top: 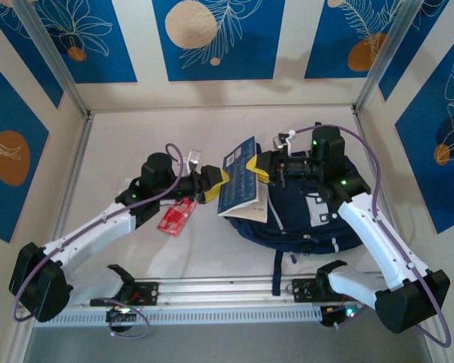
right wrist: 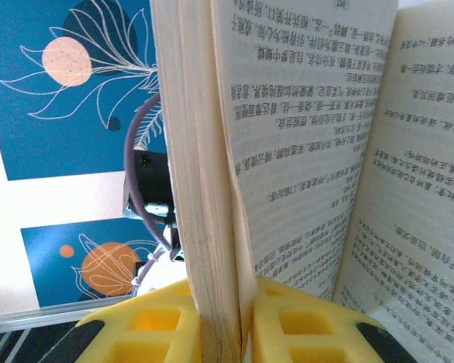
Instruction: Pack books, pencil case, and school supplies into a backpack
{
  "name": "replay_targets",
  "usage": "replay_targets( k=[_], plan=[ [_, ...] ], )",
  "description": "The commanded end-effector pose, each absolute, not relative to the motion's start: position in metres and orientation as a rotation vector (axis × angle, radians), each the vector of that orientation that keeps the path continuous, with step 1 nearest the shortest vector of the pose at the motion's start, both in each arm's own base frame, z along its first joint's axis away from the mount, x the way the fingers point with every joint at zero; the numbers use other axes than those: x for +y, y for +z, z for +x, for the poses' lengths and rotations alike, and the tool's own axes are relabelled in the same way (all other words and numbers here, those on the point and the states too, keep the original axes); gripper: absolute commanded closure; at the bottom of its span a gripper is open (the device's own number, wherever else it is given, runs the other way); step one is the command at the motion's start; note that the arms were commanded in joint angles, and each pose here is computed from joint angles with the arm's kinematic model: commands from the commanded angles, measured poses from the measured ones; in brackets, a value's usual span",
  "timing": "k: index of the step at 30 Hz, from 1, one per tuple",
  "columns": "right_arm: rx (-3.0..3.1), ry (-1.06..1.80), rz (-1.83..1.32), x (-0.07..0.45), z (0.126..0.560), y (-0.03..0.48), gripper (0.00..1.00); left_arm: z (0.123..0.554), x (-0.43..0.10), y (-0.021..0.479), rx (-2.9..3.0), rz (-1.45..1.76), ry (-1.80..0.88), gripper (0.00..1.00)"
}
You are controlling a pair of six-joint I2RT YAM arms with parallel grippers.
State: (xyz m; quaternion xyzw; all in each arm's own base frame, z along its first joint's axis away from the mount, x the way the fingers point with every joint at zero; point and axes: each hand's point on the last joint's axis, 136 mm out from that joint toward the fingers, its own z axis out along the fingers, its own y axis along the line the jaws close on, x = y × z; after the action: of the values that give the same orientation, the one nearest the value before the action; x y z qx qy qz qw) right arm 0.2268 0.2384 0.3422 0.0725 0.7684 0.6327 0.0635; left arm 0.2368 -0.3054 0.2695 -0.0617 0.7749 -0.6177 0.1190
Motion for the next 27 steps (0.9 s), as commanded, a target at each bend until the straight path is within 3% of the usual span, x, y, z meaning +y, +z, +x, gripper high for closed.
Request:
replay_targets(
  k=[1, 8, 14, 16, 21, 24, 27],
  plan=[
    [2.303, 1.897, 0.185, 0.234, 0.224, 0.344, 0.8, 0.234, -0.308, 0.3, 2.134, -0.138, -1.907, 0.44],
    [2.321, 1.853, 0.258, 0.226, 0.229, 0.329, 0.8, 0.235, -0.308, 0.32, 2.036, -0.127, -1.972, 0.73],
    [2.333, 1.84, 0.301, 0.221, 0.231, 0.321, 0.7, 0.236, -0.307, 0.32, 2.018, -0.132, -1.974, 1.0],
    [2.339, 1.819, 0.297, 0.219, 0.23, 0.32, 0.59, 0.236, -0.306, 0.323, 2.006, -0.121, -1.975, 1.0],
    [2.414, 1.59, 0.307, 0.2, 0.23, 0.315, 0.17, 0.241, -0.302, 0.331, 1.97, -0.124, -1.963, 1.0],
    [2.487, 1.432, 0.366, 0.182, 0.232, 0.302, 0.12, 0.244, -0.297, 0.339, 1.941, -0.134, -1.959, 1.0],
    [2.482, 1.478, 0.322, 0.184, 0.234, 0.304, 0.12, 0.241, -0.297, 0.352, 1.908, -0.09, -1.979, 1.0]
  ],
)
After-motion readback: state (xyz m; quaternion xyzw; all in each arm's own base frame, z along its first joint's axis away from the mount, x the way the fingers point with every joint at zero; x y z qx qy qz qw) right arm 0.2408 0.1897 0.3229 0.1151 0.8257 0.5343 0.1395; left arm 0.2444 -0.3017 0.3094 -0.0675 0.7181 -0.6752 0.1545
